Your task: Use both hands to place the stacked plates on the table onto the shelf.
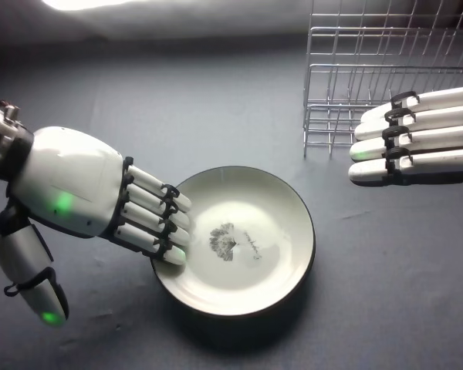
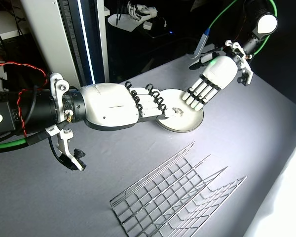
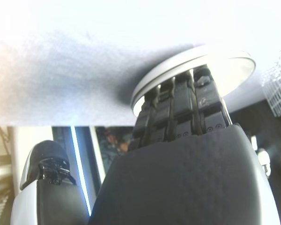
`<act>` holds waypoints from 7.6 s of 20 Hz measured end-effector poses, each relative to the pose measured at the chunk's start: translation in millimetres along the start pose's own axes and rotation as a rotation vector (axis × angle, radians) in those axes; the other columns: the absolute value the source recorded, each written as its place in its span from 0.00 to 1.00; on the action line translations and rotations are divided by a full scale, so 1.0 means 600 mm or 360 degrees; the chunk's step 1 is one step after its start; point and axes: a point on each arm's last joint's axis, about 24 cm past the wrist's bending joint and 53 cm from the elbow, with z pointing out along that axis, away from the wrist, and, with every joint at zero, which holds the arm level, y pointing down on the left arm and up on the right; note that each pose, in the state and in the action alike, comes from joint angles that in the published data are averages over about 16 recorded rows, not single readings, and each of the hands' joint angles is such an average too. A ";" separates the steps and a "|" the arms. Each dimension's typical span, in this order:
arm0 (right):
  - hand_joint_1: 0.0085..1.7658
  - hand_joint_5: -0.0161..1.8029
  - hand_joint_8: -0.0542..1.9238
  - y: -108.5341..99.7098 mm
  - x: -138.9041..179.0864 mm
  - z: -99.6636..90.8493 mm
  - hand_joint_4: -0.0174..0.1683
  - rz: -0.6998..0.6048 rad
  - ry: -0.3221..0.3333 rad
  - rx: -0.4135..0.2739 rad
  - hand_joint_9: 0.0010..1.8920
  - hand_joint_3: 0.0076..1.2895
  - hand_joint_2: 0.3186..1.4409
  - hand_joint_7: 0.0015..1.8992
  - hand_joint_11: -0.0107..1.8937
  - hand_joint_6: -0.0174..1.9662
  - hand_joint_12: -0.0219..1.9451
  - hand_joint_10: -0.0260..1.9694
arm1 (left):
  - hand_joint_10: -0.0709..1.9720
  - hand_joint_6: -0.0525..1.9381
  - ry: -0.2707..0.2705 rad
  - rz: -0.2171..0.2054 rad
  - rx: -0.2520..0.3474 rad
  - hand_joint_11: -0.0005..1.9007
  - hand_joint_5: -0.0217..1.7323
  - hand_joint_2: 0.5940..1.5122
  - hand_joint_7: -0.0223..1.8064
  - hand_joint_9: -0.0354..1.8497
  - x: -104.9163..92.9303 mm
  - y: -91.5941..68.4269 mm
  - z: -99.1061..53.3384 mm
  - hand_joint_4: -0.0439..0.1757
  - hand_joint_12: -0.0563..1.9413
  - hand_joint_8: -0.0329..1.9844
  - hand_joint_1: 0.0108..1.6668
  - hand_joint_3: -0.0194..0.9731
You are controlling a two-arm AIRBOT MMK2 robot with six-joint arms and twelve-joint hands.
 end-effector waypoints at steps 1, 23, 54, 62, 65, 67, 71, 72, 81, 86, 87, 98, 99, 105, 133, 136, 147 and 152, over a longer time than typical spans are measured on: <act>0.29 0.02 0.04 0.000 0.000 0.000 0.12 0.0000 0.0000 0.0000 0.01 0.01 0.64 0.01 0.02 0.02 0.13 0.02 | 0.04 0.03 0.0004 0.0001 0.0001 0.01 0.01 0.45 0.02 0.03 0.002 0.000 0.001 0.19 0.03 0.02 0.00 0.04; 0.28 0.02 0.04 0.003 -0.002 -0.001 0.12 -0.0002 -0.0004 -0.0013 0.01 0.01 0.65 0.01 0.02 0.02 0.02 0.02 | 0.03 0.02 -0.0061 -0.0027 0.0085 0.01 0.01 0.45 0.01 0.02 -0.009 -0.027 0.076 0.18 0.03 0.01 0.00 0.04; 0.75 0.18 0.04 -0.022 0.067 0.102 0.11 0.0114 0.0078 0.0062 0.17 0.01 0.54 0.16 0.01 0.02 0.61 0.03 | 0.03 0.02 -0.0119 0.0013 0.0127 0.01 0.01 0.46 0.01 0.03 -0.048 -0.043 0.118 0.18 0.03 0.00 0.00 0.04; 0.75 0.24 0.04 -0.036 0.086 0.140 0.10 0.0138 0.0095 0.0081 0.22 0.01 0.56 0.22 0.02 0.02 0.64 0.03 | 0.03 0.02 -0.0119 0.0013 0.0126 0.01 0.01 0.45 0.01 0.03 -0.049 -0.042 0.117 0.18 0.03 0.00 0.00 0.04; 0.75 0.27 0.04 -0.039 0.089 0.150 0.09 0.0144 0.0091 0.0082 0.25 0.01 0.57 0.25 0.04 0.02 0.64 0.03 | 0.03 0.02 -0.0119 0.0013 0.0125 0.01 0.01 0.45 0.01 0.03 -0.049 -0.042 0.117 0.18 0.03 0.00 0.00 0.04; 0.75 0.30 0.04 -0.041 0.088 0.156 0.09 0.0148 0.0085 0.0079 0.27 0.01 0.58 0.28 0.07 0.02 0.64 0.03 | 0.03 0.02 -0.0119 0.0013 0.0126 0.01 0.01 0.45 0.01 0.03 -0.049 -0.042 0.117 0.18 0.03 0.00 0.00 0.04; 0.74 0.36 0.05 -0.038 0.086 0.165 0.08 0.0152 0.0071 0.0060 0.33 0.01 0.58 0.34 0.15 0.05 0.62 0.05 | 0.03 0.02 -0.0119 0.0013 0.0126 0.01 0.01 0.45 0.01 0.03 -0.049 -0.043 0.117 0.18 0.03 0.00 0.00 0.04; 0.74 0.38 0.06 -0.036 0.085 0.167 0.07 0.0153 0.0067 0.0052 0.35 0.01 0.58 0.36 0.18 0.07 0.62 0.06 | 0.03 0.02 -0.0119 0.0013 0.0126 0.01 0.01 0.44 0.01 0.03 -0.049 -0.043 0.117 0.18 0.03 0.00 0.00 0.04; 0.73 0.51 0.21 -0.021 0.077 0.174 0.07 0.0154 0.0037 -0.0008 0.49 0.01 0.53 0.50 0.42 0.24 0.54 0.23 | 0.04 0.02 -0.0141 0.0006 0.0100 0.01 0.01 0.45 0.01 0.03 -0.057 -0.036 0.104 0.19 0.03 0.01 0.00 0.04; 0.73 0.53 0.28 -0.015 0.066 0.177 0.08 0.0141 0.0020 -0.0028 0.52 0.00 0.50 0.53 0.49 0.32 0.51 0.32 | 0.04 0.02 -0.0203 -0.0011 0.0042 0.01 0.01 0.45 0.01 0.03 -0.079 -0.023 0.071 0.20 0.03 0.02 0.00 0.04; 0.73 0.53 0.29 -0.014 0.063 0.178 0.08 0.0137 0.0015 -0.0030 0.52 0.00 0.50 0.53 0.50 0.32 0.51 0.33 | 0.04 0.02 -0.0218 -0.0014 0.0028 0.01 0.01 0.45 0.02 0.03 -0.084 -0.020 0.062 0.20 0.03 0.02 0.00 0.04; 0.74 0.56 0.35 0.008 -0.012 0.189 0.11 0.0090 -0.0101 -0.0042 0.56 0.00 0.51 0.57 0.52 0.38 0.54 0.42 | 0.04 0.03 -0.0381 -0.0051 -0.0144 0.01 0.02 0.45 0.02 0.03 -0.128 0.006 -0.057 0.21 0.03 0.02 0.00 0.04; 0.75 0.56 0.36 0.011 -0.021 0.189 0.11 0.0093 -0.0117 -0.0040 0.56 0.00 0.51 0.57 0.52 0.39 0.54 0.43 | 0.04 0.03 -0.0389 -0.0055 -0.0158 0.01 0.02 0.45 0.02 0.03 -0.129 0.008 -0.066 0.21 0.03 0.02 0.00 0.04; 0.76 0.56 0.38 0.023 -0.072 0.183 0.09 0.0158 -0.0232 -0.0008 0.58 0.00 0.53 0.59 0.52 0.44 0.56 0.47 | 0.04 0.03 -0.0430 -0.0085 -0.0249 0.01 0.02 0.45 0.02 0.03 -0.130 0.027 -0.115 0.21 0.03 0.02 0.00 0.04; 0.78 0.50 0.46 -0.075 -0.280 0.130 0.06 0.1296 -0.0941 0.0290 0.51 0.00 0.57 0.56 0.45 0.52 0.68 0.57 | 0.04 0.03 -0.0490 -0.0169 -0.0489 0.01 0.02 0.45 0.02 0.03 -0.104 0.084 -0.219 0.21 0.03 0.02 0.00 0.04; 0.78 0.50 0.47 -0.084 -0.288 0.123 0.05 0.1359 -0.0985 0.0291 0.51 0.00 0.57 0.55 0.45 0.52 0.69 0.58 | 0.04 0.03 -0.0490 -0.0173 -0.0500 0.01 0.02 0.45 0.02 0.03 -0.103 0.086 -0.222 0.21 0.03 0.02 0.00 0.04; 0.78 0.48 0.50 -0.132 -0.300 0.075 0.05 0.1411 -0.1112 0.0355 0.51 0.00 0.59 0.54 0.45 0.53 0.70 0.58 | 0.04 0.03 -0.0479 -0.0159 -0.0504 0.01 0.02 0.44 0.02 0.03 -0.099 0.086 -0.218 0.21 0.03 0.02 0.00 0.04; 0.78 0.47 0.51 -0.162 -0.293 0.045 0.05 0.1394 -0.1151 0.0424 0.51 0.00 0.60 0.53 0.46 0.53 0.70 0.57 | 0.04 0.03 -0.0472 -0.0145 -0.0494 0.01 0.02 0.44 0.02 0.03 -0.100 0.084 -0.212 0.21 0.03 0.02 0.00 0.04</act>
